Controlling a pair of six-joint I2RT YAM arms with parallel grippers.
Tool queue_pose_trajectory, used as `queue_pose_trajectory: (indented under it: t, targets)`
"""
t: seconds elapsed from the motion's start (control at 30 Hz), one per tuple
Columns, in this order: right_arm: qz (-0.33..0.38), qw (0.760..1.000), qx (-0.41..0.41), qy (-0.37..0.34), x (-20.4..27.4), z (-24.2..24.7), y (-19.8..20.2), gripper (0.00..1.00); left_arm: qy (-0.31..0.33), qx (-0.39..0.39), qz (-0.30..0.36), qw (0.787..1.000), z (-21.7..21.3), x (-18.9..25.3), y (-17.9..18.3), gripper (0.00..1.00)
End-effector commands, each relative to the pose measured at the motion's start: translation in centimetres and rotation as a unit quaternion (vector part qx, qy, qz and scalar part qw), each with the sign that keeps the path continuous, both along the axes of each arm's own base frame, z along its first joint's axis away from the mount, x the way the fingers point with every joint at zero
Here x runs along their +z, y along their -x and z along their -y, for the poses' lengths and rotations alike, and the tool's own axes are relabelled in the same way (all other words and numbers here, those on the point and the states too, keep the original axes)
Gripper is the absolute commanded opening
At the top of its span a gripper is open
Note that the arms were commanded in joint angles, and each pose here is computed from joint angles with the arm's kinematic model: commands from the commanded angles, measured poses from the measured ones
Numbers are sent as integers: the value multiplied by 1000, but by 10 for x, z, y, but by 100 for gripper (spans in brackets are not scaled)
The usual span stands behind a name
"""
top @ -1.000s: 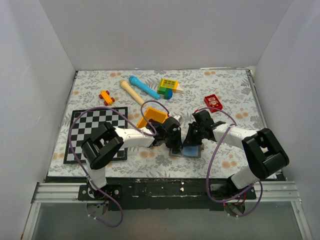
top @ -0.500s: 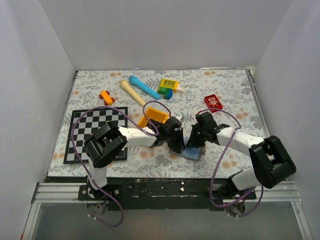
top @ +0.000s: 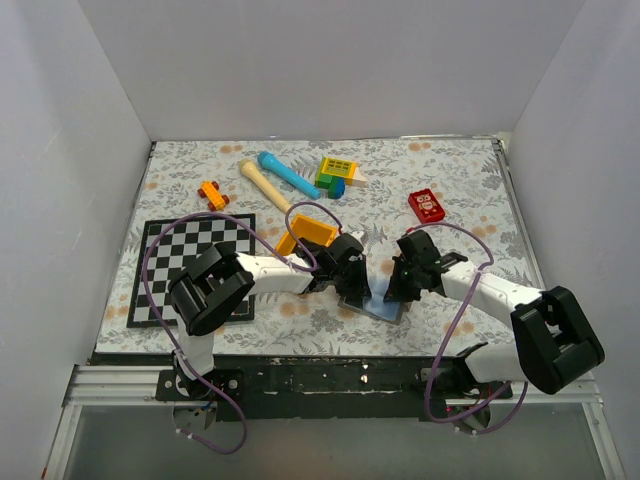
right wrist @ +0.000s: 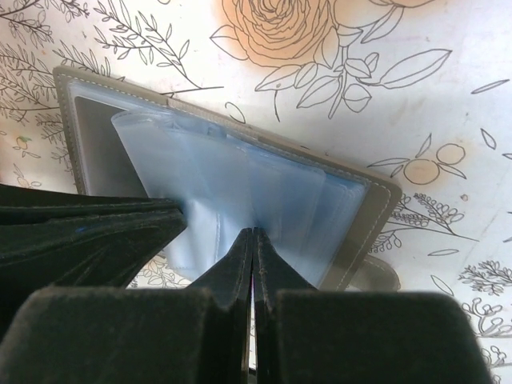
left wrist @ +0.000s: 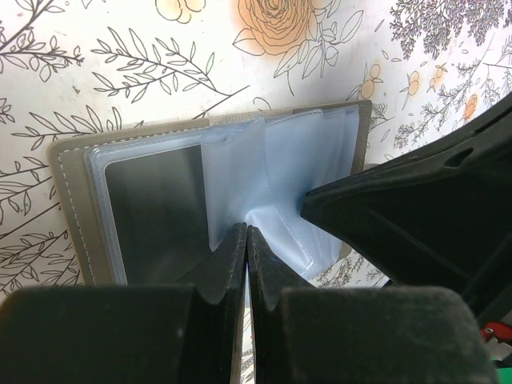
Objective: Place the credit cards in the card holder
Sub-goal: Turn over the card slot in the card holder.
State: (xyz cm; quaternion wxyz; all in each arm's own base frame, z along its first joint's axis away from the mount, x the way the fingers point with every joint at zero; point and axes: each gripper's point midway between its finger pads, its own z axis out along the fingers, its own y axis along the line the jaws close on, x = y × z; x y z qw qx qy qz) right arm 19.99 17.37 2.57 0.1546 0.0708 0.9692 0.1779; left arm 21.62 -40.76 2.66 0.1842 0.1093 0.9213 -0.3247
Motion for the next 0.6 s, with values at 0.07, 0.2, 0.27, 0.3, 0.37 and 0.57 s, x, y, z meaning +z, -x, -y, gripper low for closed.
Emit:
queue_pose_trajectory:
  t: [0.07, 0.2, 0.27, 0.3, 0.37, 0.57]
  targets:
    - [-17, 1000, -2, 8, -9, 0, 4, 1, 5, -4, 12, 1000, 0, 21, 1, 0]
    - [-11, 1000, -1, 3, -5, -1, 3, 1, 17, -1, 33, 999, -2, 44, -2, 0]
    - [-6, 1000, 0, -2, 1, -3, 0, 1, 19, 0, 41, 999, -3, 52, -4, 0]
    - [-5, 1000, 4, -4, 3, -4, 0, 1, 18, -1, 42, 999, -3, 53, -4, 0]
    - [-1, 1000, 12, -13, 7, -7, -1, 1, 19, -2, 44, 999, -3, 56, -4, 0]
    - [1, 999, 32, -40, 15, -19, -2, 1, 9, 11, 52, 999, -13, 57, -5, 0]
